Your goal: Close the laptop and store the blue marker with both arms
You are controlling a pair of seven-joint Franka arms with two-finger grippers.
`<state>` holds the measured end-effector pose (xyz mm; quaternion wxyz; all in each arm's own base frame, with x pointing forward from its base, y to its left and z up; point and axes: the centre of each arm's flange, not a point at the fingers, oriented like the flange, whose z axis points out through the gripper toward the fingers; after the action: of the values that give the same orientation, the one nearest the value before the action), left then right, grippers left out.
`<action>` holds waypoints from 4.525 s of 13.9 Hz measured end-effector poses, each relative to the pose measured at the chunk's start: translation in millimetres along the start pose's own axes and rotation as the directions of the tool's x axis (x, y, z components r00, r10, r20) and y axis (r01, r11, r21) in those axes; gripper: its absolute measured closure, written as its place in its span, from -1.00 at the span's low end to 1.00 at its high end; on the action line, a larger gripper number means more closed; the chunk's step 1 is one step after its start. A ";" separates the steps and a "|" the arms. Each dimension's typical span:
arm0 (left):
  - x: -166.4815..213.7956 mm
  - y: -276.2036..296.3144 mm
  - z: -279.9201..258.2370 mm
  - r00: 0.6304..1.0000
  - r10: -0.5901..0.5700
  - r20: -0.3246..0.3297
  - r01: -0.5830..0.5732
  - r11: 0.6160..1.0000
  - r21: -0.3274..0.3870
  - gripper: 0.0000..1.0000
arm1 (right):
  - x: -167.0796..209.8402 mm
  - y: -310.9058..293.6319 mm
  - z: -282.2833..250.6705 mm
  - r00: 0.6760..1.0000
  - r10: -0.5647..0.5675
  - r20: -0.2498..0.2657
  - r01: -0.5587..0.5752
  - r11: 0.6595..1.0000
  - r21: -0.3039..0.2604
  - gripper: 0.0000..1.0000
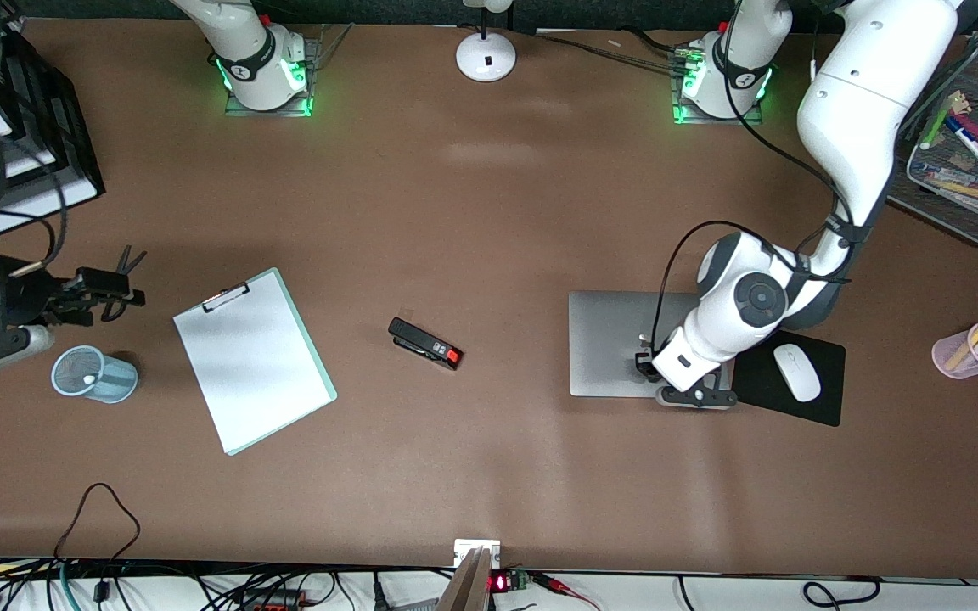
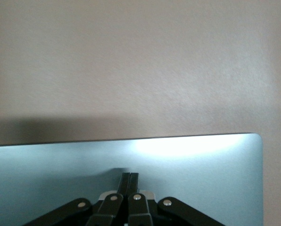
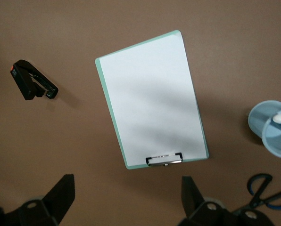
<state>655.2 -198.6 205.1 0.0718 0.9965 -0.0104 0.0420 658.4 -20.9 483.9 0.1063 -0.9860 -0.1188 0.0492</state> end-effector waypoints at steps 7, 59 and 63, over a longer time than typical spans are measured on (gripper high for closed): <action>-4.3 2.2 17.2 1.000 0.023 0.015 -0.023 1.000 0.011 0.87 | -35.0 -83.2 -31.9 0.991 0.128 -0.049 -0.135 0.973 -0.187 -1.00; -74.3 -126.4 -407.6 0.982 -0.026 0.186 0.000 0.991 0.137 -1.00 | -130.1 -87.1 -114.3 0.971 0.215 -0.103 -0.230 0.957 -0.174 -1.00; -69.8 -125.6 -423.6 0.988 -0.026 0.155 0.005 0.991 0.137 -1.00 | -131.8 -85.0 -113.6 0.971 0.221 -0.092 -0.235 0.956 -0.174 -1.00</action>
<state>554.2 -12.4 599.0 0.0029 0.9993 -0.0054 -0.0360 525.9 5.0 622.6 0.0129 -0.9998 -0.0045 0.0147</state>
